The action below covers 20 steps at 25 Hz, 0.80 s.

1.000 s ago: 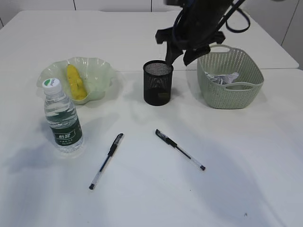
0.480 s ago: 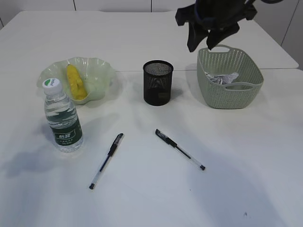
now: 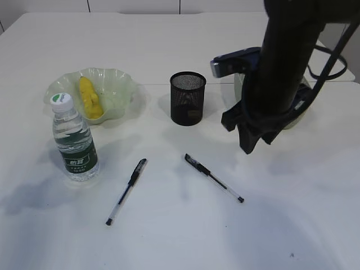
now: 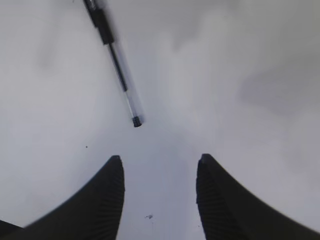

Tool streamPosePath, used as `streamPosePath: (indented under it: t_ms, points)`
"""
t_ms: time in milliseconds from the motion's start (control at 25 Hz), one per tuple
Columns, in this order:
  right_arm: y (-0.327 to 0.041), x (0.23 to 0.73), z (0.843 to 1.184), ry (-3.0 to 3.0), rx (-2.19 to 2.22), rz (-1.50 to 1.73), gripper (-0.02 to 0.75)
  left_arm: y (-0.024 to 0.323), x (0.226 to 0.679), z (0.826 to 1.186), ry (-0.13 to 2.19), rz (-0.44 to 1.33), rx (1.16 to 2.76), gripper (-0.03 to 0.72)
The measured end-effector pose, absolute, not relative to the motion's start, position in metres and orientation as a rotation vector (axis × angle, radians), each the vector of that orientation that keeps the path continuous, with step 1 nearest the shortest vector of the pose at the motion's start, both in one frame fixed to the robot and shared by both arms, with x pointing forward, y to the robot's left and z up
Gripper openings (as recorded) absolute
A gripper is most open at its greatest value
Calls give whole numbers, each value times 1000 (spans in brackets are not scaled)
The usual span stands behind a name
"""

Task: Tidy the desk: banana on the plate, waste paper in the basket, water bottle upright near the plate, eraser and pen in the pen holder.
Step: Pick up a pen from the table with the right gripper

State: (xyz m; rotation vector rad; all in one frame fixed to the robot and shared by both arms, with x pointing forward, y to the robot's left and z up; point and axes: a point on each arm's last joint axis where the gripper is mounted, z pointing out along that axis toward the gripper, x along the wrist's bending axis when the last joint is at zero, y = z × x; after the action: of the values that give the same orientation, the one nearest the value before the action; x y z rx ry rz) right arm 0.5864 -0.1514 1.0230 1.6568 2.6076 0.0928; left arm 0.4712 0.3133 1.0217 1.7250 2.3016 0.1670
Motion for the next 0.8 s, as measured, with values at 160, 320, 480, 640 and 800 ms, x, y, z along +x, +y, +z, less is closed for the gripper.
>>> streamPosePath:
  t_ms: [160, 320, 480, 640, 800]
  points:
    - [-118, 575, 1010, 2690, 1434, 64, 351, 313, 468, 1021, 2316, 136, 1746, 591]
    - [-91, 573, 990, 2723, 1299, 67, 351, 312, 466, 1020, 2323, 107, 1777, 591]
    - [-85, 578, 973, 2733, 1281, 43, 351, 312, 464, 1020, 2327, 92, 1791, 591]
    - [-81, 586, 966, 2732, 1254, 57, 347, 312, 464, 1020, 2302, 95, 1826, 591]
    - [-73, 597, 965, 2720, 1247, 93, 346, 312, 465, 1020, 2247, 104, 1883, 584]
